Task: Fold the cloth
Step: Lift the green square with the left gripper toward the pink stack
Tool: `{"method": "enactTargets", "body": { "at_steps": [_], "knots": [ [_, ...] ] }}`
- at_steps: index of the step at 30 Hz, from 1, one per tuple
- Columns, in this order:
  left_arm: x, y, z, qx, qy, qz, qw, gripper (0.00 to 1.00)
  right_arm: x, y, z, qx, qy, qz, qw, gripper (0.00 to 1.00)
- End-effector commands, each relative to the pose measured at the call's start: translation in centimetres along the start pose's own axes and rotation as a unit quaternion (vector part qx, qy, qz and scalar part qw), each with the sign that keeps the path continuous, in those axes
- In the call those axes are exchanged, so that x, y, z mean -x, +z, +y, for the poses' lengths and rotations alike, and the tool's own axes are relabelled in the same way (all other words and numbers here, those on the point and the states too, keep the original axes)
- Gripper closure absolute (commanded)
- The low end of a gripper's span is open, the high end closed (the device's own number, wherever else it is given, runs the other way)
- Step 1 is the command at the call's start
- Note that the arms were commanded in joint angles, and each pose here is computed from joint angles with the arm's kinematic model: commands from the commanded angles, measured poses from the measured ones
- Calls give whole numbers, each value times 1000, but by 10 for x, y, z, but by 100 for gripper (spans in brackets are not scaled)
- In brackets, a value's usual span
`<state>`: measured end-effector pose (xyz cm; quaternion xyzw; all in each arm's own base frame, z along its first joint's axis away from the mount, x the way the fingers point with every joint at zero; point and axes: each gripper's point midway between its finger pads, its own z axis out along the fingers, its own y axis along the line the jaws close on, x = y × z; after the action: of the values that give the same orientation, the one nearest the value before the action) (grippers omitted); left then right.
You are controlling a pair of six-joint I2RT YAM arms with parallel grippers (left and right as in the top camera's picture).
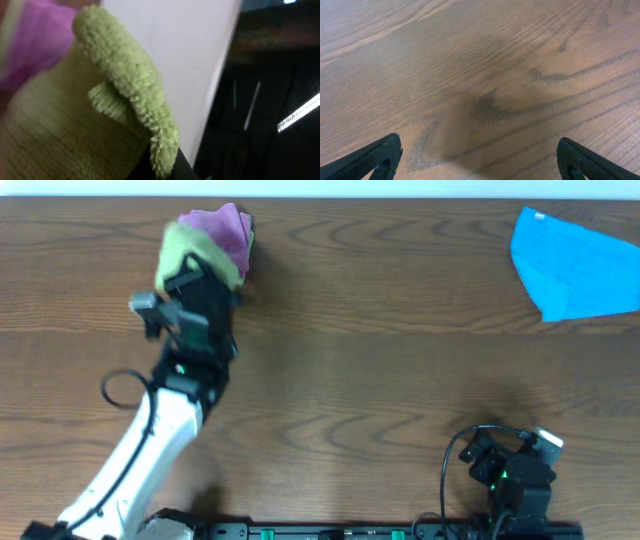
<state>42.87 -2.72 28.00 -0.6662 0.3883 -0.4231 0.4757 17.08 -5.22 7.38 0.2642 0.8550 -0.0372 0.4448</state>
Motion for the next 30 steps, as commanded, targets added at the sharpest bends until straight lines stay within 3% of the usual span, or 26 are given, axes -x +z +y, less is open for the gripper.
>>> {"method": "enactTargets", "body": {
  "at_steps": [1,17,30],
  "knots": [
    [-8,20,-31,-17,64,22,998,94,-2,1,-3,-5,7,-1,1000,1],
    [-40,172,-13,1,65,29,997,94,-2,1,-3,-6,7,-1,1000,1],
    [-30,217,3,-36,84,38,995,94,-2,1,-3,-5,7,-1,1000,1]
  ]
}}
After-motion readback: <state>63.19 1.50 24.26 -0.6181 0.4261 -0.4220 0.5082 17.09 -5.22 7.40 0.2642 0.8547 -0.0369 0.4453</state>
